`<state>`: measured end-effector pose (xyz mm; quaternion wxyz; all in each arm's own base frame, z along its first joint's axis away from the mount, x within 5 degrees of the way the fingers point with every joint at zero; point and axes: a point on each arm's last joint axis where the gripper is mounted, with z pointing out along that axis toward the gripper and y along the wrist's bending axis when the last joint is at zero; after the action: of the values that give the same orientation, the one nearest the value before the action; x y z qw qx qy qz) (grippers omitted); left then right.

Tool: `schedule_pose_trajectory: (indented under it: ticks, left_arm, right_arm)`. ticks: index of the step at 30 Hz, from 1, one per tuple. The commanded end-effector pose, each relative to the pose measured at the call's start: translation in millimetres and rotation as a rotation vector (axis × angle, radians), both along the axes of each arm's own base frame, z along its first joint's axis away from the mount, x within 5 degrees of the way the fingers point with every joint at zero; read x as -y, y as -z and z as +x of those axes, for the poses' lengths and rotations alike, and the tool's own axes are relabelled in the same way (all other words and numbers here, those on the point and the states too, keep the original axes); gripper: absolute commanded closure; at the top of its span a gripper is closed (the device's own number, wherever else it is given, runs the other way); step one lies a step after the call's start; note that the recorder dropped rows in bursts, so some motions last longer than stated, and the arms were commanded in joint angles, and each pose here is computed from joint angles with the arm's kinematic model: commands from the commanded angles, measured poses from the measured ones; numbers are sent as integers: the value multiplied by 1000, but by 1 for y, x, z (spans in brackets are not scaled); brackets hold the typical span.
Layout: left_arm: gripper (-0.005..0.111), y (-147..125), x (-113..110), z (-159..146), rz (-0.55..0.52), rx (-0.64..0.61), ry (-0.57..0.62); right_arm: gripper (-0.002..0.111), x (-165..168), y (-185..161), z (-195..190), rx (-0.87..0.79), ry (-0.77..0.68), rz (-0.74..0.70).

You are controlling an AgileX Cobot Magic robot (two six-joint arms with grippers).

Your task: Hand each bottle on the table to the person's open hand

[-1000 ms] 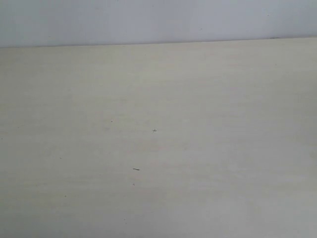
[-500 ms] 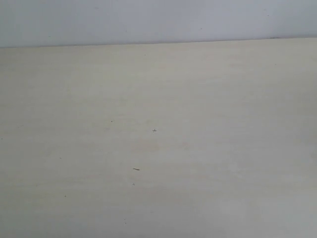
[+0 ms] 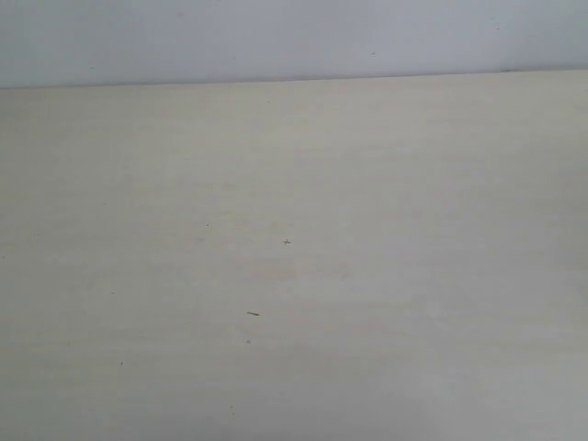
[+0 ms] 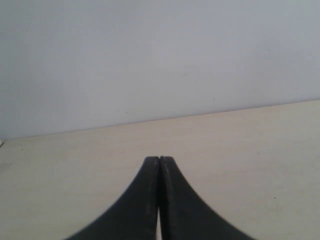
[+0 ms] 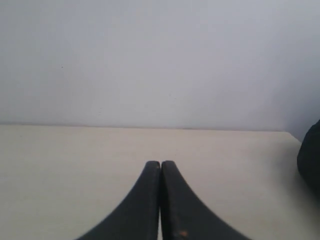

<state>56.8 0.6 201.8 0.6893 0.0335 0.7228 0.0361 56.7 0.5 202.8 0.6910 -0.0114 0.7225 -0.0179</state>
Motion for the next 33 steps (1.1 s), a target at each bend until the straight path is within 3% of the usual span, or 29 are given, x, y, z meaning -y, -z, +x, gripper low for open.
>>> schedule_pose_trajectory:
  ticks: [1, 14, 18, 33]
  left_arm:
    - [106, 0, 0, 0, -1, 8, -1]
    - [106, 0, 0, 0, -1, 8, -1]
    - [106, 0, 0, 0, -1, 8, -1]
    - [106, 0, 0, 0, -1, 8, -1]
  right_arm:
    - [108, 0, -2, 0, 44, -8, 25]
    - [108, 0, -2, 0, 39, -4, 15]
    - [108, 2, 1, 0, 10, 23, 97]
    - [108, 2, 5, 0, -30, 23, 122]
